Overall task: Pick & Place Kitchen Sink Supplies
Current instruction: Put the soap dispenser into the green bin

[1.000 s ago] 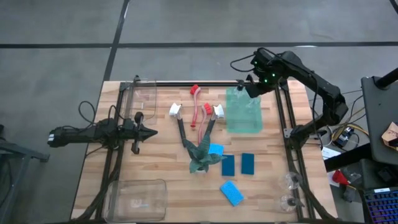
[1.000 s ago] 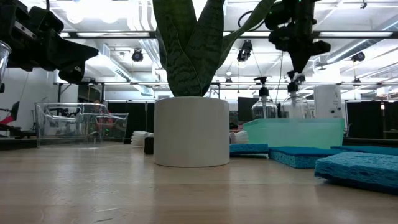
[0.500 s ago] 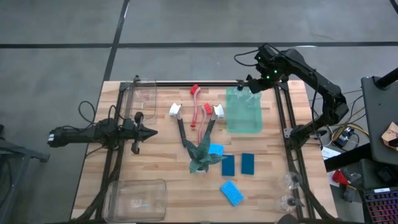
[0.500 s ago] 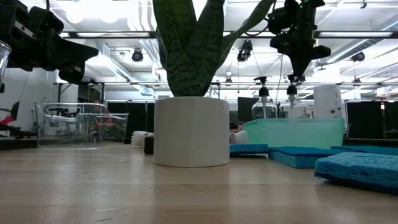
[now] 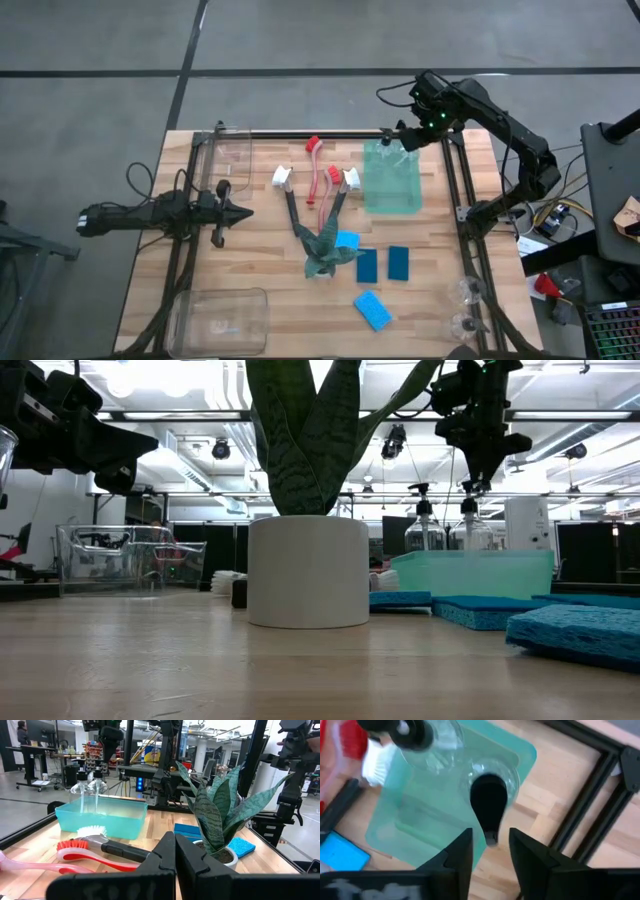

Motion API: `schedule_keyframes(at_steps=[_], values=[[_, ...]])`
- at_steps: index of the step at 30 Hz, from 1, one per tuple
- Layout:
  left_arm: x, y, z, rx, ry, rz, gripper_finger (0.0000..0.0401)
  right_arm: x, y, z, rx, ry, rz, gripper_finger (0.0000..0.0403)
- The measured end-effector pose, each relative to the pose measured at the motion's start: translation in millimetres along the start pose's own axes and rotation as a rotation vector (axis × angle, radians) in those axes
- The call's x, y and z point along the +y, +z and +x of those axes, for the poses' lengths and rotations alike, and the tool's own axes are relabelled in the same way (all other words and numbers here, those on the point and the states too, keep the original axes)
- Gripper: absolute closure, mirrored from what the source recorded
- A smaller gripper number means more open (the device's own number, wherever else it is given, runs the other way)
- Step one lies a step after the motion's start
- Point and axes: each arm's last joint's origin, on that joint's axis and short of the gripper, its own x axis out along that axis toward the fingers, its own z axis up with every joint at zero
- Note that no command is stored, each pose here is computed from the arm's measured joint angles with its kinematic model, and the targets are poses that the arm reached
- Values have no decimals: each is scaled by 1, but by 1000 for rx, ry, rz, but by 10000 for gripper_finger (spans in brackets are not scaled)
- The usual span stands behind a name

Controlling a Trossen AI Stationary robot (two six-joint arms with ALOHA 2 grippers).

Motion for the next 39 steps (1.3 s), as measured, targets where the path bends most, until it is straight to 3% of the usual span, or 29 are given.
schedule_keyframes(at_steps=[10,19,27,33,39], values=[[0,0,0,0,0,0,401,-3,-15,-4,115,-32,1,213],[0,0,0,-1,0,0,401,9,-37,-23,100,124,36,211],[0,0,0,0,0,0,401,30,-73,-45,97,248,-18,213],[0,0,0,0,0,0,401,54,-112,-59,117,317,-174,215],[0,0,0,0,0,0,401,72,-151,-68,183,339,-191,216]])
